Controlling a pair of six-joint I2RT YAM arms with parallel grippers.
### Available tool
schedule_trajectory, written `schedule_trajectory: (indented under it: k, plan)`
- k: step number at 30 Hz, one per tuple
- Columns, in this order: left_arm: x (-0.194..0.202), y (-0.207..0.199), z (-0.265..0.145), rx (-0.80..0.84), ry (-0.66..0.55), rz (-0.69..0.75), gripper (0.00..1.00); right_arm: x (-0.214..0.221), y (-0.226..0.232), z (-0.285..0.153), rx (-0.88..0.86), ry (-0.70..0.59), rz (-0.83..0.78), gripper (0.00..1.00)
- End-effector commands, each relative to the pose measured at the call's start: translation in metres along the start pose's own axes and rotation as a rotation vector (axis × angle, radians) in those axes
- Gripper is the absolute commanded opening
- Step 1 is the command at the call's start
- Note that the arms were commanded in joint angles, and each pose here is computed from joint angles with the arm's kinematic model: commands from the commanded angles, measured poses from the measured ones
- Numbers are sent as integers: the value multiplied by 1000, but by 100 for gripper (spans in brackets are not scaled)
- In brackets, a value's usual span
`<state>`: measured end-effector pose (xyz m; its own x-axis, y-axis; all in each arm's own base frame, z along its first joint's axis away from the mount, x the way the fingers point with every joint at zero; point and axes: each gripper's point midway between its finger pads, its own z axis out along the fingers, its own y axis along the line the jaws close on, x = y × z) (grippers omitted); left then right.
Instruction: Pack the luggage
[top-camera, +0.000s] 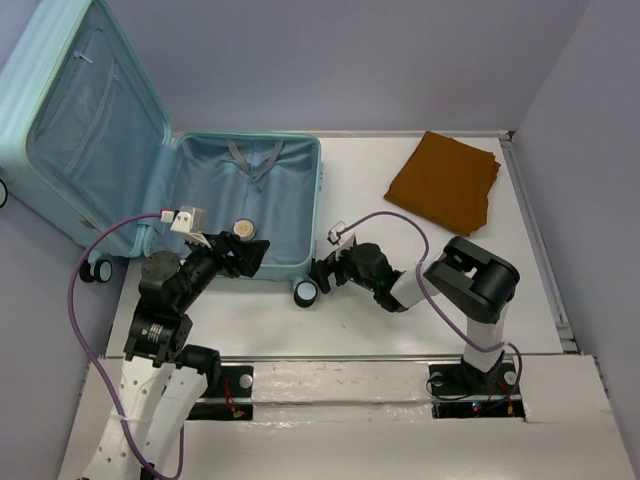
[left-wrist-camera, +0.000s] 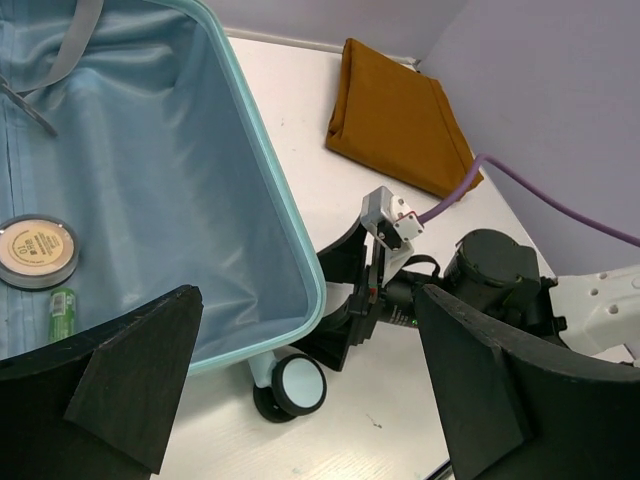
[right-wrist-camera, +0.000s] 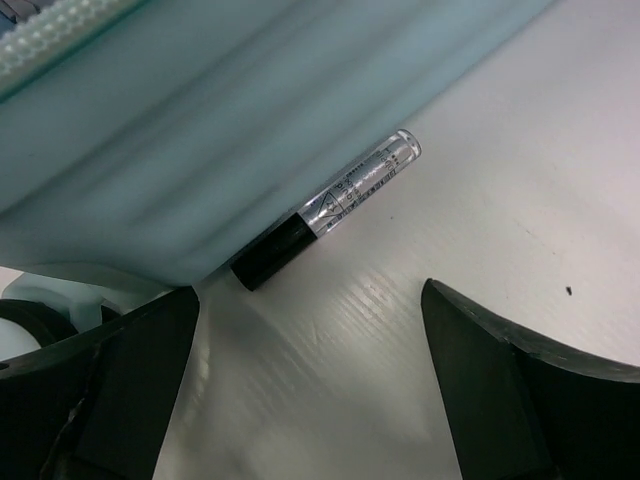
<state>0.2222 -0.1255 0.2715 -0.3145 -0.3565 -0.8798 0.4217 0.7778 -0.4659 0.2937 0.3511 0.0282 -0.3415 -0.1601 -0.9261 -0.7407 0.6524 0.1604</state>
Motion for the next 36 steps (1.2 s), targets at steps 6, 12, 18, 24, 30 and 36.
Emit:
schedule_trajectory:
  k: [6,12,18,24,30,36]
  plan:
    - [-17,-11,-6,47,-70,41,99,80,-41,-4,350,180,86,97]
    - [-19,-15,-8,61,-82,49,99,79,-70,-6,546,144,135,91]
    - [-20,-16,-10,65,-88,53,99,89,-91,-11,710,156,176,85]
    - [-21,-19,-11,80,-90,57,99,72,-95,-30,734,144,176,74]
    - [-22,-22,-13,93,-97,62,99,62,-76,-19,604,213,108,62]
    - [-25,-26,-18,106,-116,72,99,80,-79,-18,622,316,78,51]
